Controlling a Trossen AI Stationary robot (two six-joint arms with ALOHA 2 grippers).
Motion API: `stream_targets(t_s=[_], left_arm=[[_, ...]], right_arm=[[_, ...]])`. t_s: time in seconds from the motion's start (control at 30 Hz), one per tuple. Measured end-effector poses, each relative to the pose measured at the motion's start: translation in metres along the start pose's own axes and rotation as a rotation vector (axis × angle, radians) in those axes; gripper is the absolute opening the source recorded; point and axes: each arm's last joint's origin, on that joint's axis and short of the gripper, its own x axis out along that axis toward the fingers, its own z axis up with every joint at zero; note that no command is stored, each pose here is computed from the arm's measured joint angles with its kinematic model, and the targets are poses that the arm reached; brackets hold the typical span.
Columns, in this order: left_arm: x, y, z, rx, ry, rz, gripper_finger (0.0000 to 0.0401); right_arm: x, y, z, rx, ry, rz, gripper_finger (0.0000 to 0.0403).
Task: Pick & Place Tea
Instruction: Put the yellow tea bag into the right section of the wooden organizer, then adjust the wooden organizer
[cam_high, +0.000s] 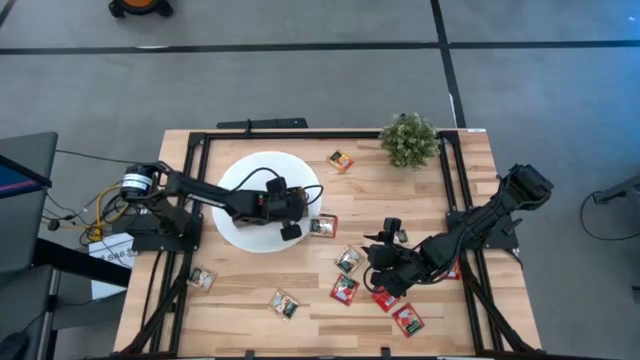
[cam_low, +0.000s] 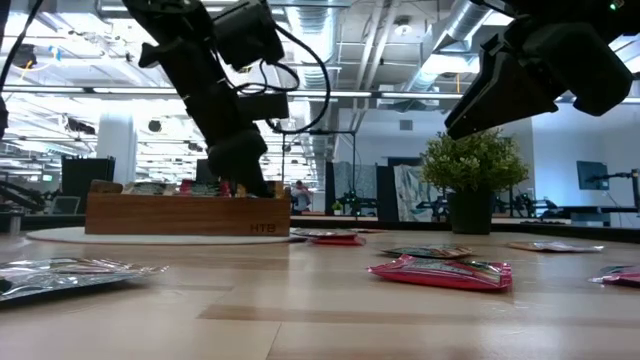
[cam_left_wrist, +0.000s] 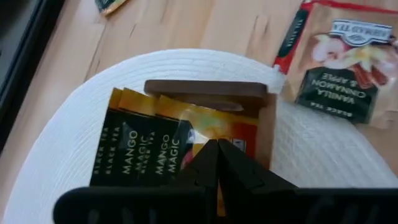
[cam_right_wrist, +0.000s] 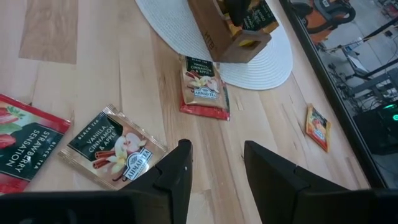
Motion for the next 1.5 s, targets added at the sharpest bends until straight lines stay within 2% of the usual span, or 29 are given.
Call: stream_targets(t_s=[0.37,0.47,0.63,0.9,1.03,1.1,1.17,1.27,1.37,1.43,1.5], left_arm=[[0.014,0.014,-0.003,-0.040,0.050,-0.010,0.0000],[0.014,0.016,-0.002,-0.038,0.040,0.060,0.0000],[0.007,0.009,-0.002,0.009,0.005,0.224,0.0000],[-0.009,-0.017,-0.002,0.106,-0.044,0.183,0.0000],[-0.030,-0.024,-0.003,0.106,-0.084,0.243,0.0000],[-0.048,-0.025,-0.006,0.080,-0.103,0.258,0.0000],[-0.066,-0.026,-0.014,0.031,-0.080,0.209,0.0000],[-0.087,-0.027,-0.031,-0.057,0.029,0.108,0.0000],[-0.102,-0.032,-0.052,-0.079,0.180,0.065,0.0000],[-0.106,-0.037,-0.065,-0.078,0.248,0.060,0.0000],[-0.107,-0.040,-0.079,-0.083,0.291,0.066,0.0000]], right_arm=[[0.000,0.000,0.000,0.000,0.000,0.001,0.0134],[0.000,0.000,0.000,0.000,0.000,0.001,0.0134],[0.000,0.000,0.000,0.000,0.001,0.000,0.0133],[0.000,0.000,0.000,0.003,-0.002,0.001,0.0133],[0.004,-0.001,0.007,0.087,-0.042,0.012,0.0132],[0.014,-0.006,0.012,0.150,-0.067,0.050,0.0131],[0.027,-0.014,0.017,0.201,-0.090,0.105,0.0123],[0.052,-0.031,0.029,0.262,-0.149,0.166,0.0094],[0.082,-0.049,0.039,0.316,-0.210,0.230,0.0047],[0.105,-0.058,0.039,0.340,-0.175,0.254,0.0015],[0.132,-0.064,0.038,0.346,-0.116,0.212,0.0008]])
